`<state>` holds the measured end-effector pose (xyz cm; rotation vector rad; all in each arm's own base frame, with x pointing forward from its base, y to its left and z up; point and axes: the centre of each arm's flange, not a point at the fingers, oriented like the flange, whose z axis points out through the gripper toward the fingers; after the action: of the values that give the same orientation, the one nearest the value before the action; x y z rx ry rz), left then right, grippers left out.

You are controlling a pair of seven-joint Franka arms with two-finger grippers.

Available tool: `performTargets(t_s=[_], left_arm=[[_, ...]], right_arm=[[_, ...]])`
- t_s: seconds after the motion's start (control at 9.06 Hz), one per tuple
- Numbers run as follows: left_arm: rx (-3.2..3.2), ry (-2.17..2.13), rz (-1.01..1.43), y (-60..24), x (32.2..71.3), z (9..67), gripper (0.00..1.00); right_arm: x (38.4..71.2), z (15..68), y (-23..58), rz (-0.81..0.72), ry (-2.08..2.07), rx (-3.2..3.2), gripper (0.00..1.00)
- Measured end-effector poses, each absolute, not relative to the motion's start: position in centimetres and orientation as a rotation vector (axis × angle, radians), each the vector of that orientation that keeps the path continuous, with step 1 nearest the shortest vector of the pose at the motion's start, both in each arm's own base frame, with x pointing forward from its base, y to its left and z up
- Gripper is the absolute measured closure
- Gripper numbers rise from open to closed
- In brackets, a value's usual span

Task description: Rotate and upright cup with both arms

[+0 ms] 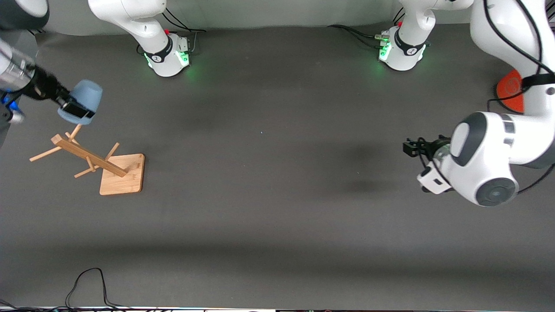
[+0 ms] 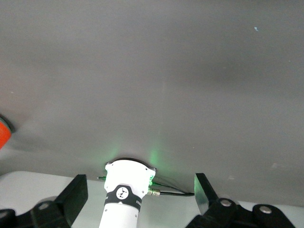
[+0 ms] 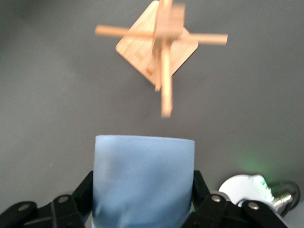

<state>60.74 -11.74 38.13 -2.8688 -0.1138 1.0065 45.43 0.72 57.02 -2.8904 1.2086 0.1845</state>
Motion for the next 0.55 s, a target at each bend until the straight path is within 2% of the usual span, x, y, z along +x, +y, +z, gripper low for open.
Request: performTargets(t_s=[0.33,0.55], left_arm=[[-2.887,-0.152,1.012,-11.9,60.8,38.2,0.0],[-2.911,-0.172,1.03,-12.1,60.8,38.2,0.0]], right_arm=[[43.7,59.2,15.3,0.204,1.425,-2.77,0.18],[44.1,58.6,24.8,0.217,1.591,-2.701,0.18]])
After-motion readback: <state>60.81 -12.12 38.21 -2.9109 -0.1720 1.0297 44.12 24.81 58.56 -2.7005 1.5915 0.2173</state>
